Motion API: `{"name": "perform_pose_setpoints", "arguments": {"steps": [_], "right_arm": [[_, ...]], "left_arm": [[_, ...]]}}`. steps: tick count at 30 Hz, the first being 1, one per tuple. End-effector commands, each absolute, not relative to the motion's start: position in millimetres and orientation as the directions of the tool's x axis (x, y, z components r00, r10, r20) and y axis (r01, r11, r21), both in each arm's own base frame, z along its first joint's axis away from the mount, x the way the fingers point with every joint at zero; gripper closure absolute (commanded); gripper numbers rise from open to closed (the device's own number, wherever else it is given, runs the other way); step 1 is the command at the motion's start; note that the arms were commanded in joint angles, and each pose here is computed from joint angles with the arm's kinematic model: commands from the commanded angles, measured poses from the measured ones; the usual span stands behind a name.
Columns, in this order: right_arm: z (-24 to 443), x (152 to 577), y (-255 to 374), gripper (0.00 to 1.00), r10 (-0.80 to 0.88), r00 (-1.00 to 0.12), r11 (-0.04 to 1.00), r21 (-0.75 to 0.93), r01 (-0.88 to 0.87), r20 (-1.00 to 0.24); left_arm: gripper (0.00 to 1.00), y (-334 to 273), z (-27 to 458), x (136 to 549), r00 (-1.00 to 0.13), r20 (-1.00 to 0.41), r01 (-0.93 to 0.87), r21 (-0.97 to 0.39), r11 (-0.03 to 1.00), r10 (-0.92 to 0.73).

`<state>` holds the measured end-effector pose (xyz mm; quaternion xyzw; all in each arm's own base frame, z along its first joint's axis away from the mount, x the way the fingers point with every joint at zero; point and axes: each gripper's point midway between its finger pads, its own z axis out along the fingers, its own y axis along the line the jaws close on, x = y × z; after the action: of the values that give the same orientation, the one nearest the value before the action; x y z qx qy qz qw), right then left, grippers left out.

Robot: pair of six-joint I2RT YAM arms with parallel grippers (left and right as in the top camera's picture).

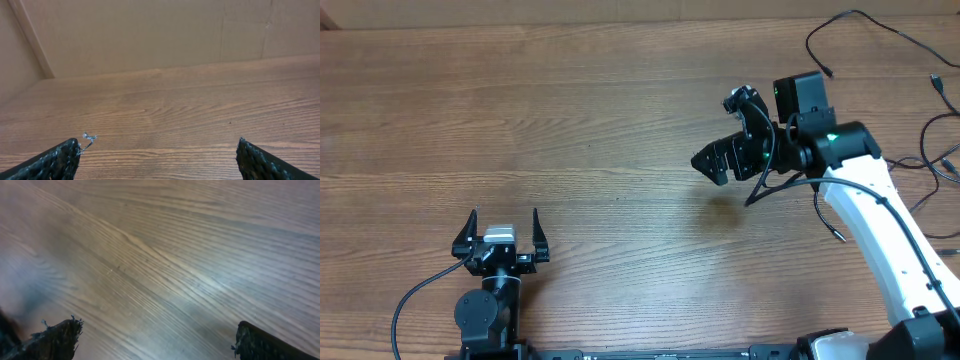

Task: Untangle cables

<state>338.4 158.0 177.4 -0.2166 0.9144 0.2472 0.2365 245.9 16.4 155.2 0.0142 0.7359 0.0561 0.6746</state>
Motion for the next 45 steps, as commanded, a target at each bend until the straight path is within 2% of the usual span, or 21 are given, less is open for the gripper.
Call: {"name": "perform_pose_setpoints", "arguments": {"steps": [1, 7, 13, 20, 28, 45], "right_arm": [[181, 326, 158, 0.0, -0.279, -0.767, 0.777, 0.334, -0.534, -0.577], [174, 316, 156, 0.0, -0.256, -0.671, 0.765, 0.278, -0.581, -0.696], [181, 310, 154, 0.0, -0.153, -0.445, 0.761, 0.182, -0.623, -0.882], [199, 289, 130, 0.0, -0.082, -0.181, 0.791, 0.046, -0.61, -0.98], [206, 267, 99, 0.0, -0.056, -0.067, 0.847, -0.012, -0.532, -0.996], [177, 242, 66, 0.0, -0.051, 0.003, 0.908, -0.048, -0.416, -0.999]], "left_arm": [[0.01, 19, 156, 245, -0.084, -0.993, -0.069, 0.089, 0.994, 0.083], [0.0, 19, 156, 245, -0.084, -0.993, -0.069, 0.089, 0.994, 0.083], [0.0, 19, 156, 245, -0.084, -0.993, -0.069, 0.089, 0.994, 0.083], [0.0, 19, 156, 245, -0.084, -0.993, -0.069, 0.089, 0.994, 0.083], [0.0, 19, 156, 245, -0.084, -0.993, -0.069, 0.089, 0.994, 0.083], [0.0, 19, 156, 245, -0.084, -0.993, -0.069, 0.089, 0.994, 0.083]]}}
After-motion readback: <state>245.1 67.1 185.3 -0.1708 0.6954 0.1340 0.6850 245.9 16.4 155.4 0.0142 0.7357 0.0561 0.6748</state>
